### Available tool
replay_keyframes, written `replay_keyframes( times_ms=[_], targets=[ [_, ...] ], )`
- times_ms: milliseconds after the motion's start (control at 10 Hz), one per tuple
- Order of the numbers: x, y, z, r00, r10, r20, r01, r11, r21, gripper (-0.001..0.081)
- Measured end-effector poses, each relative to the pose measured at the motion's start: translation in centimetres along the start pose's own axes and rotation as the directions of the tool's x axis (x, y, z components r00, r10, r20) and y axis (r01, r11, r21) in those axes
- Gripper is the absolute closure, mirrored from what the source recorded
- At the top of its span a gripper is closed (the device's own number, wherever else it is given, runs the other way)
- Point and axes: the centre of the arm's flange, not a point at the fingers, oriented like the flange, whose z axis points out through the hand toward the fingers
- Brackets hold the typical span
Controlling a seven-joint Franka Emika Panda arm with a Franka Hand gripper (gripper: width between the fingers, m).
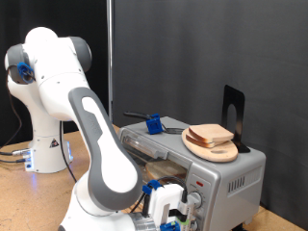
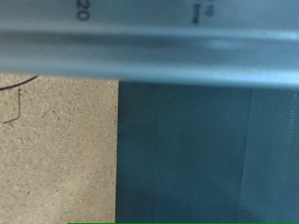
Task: Make a piece of toast with the oven
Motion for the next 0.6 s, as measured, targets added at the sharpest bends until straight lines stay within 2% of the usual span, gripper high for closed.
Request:
replay_keyframes(
  times_ms=[100, 200, 400, 600],
  targets=[
    [0.02, 0.18, -0.06, 1.0, 0.005, -0.006, -0.005, 1.0, 0.001, 0.0572],
    [-0.02, 0.18, -0.07, 1.0, 0.003, -0.01, -0.003, 1.0, 0.001, 0.0713],
    [-0.06, 0.21, -0.06, 1.0, -0.016, -0.015, 0.016, 1.0, 0.005, 0.0713],
    [-0.26, 0.48, 0.0, 0.988, -0.151, -0.031, 0.152, 0.988, 0.039, 0.0713]
  ],
)
